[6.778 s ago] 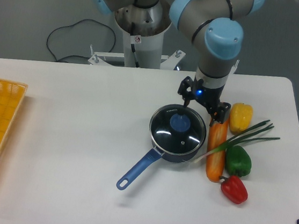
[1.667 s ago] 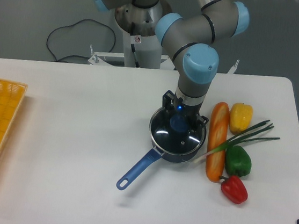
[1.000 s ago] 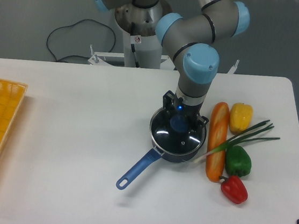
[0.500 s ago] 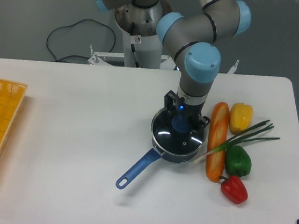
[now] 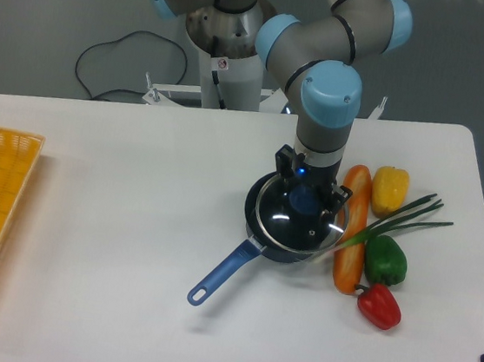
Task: Open the lid
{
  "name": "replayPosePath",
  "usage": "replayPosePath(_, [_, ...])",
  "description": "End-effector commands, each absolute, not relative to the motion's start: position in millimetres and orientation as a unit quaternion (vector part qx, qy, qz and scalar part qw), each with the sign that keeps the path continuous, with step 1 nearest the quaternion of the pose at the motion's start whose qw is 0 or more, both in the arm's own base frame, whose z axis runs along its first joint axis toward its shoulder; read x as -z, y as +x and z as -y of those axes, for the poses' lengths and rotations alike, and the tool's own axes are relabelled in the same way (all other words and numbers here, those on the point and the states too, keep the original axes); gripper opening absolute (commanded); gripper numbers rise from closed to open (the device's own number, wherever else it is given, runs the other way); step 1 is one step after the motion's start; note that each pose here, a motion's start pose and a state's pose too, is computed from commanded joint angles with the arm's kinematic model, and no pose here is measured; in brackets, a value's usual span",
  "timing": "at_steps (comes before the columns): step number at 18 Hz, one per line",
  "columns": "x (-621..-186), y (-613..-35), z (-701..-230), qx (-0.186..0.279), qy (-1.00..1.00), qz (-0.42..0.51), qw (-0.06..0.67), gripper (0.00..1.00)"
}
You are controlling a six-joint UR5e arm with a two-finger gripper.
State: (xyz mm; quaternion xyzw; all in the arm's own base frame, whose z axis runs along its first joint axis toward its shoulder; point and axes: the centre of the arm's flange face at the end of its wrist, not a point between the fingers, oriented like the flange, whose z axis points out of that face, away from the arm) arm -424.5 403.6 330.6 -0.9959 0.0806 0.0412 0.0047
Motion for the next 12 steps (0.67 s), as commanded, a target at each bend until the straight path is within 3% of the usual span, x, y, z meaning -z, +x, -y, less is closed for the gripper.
replayPosePath(12, [-341, -438, -397, -0.053, -0.994, -0.097, 0.000, 0.54])
